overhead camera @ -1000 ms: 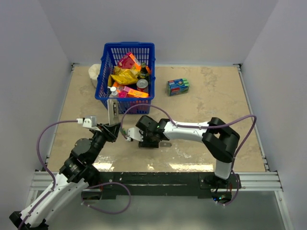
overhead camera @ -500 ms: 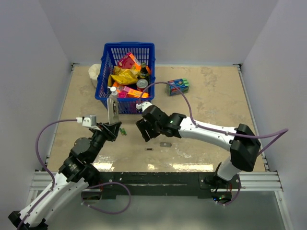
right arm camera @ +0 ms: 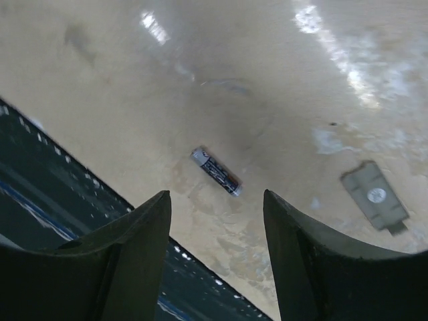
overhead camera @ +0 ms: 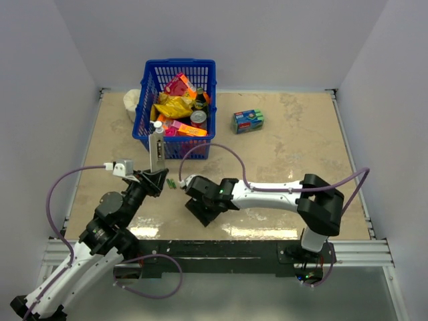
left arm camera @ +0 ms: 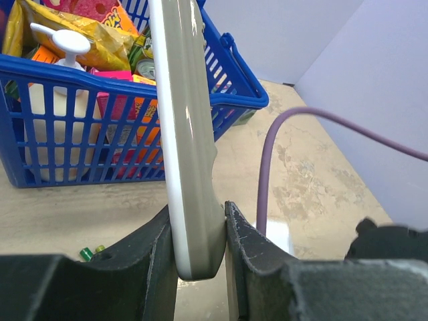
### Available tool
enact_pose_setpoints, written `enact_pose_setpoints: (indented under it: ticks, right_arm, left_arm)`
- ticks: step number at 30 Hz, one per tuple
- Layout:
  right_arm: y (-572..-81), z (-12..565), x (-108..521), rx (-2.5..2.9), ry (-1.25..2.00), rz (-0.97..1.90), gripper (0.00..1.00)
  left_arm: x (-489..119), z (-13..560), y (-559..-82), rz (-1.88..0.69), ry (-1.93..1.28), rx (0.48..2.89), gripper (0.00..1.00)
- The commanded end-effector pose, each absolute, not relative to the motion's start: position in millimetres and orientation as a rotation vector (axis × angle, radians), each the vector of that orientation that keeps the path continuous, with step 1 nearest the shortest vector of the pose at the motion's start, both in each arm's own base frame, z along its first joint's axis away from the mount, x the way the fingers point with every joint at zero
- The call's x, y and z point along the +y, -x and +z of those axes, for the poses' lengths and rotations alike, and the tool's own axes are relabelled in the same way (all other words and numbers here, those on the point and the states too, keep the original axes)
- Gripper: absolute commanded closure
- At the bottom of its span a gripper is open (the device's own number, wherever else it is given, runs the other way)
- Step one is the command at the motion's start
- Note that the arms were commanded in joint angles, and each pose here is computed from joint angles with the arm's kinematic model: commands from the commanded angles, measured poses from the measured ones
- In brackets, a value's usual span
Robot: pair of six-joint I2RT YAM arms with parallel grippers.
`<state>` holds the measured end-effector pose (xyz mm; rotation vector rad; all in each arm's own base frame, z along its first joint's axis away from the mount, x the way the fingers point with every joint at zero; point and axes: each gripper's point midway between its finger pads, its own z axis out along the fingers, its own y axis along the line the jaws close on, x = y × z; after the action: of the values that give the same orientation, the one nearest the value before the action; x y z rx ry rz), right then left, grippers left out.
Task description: Load the batteries into the remote control
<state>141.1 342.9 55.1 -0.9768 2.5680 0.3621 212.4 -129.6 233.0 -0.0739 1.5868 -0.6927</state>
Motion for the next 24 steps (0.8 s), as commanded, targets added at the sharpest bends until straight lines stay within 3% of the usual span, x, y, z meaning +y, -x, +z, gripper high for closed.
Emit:
enact_pose_setpoints:
  ticks: [1,10,14,17,22,24]
  right_arm:
    - [-129,44,342,2.383,1.415,0.349,0.4]
    - [-134,16,338,2.273,1.709,0.254,0.5]
    - [-119,13,343,2.24,1.82,0.353,0.53]
    - [-121,9,340,2.244,1.831,0.33,0.61]
    - [-135,8,346,2.255,1.741,0.265,0.66]
    - [-138,8,351,2.282,1.693,0.265,0.75]
  left_arm:
    - [-131,255,-207,-0.708,0.026,1.534,1.0]
    - [-127,259,-206,-0.703,0.04,1.523,1.0]
    - [-123,260,-205,-0.69,0.052,1.524,1.0]
    - [-121,259,-206,-0.682,0.063,1.525,1.0]
    - [-122,259,-208,-0.676,0.065,1.527,1.0]
    - [-123,258,-209,-0.675,0.059,1.534,1.0]
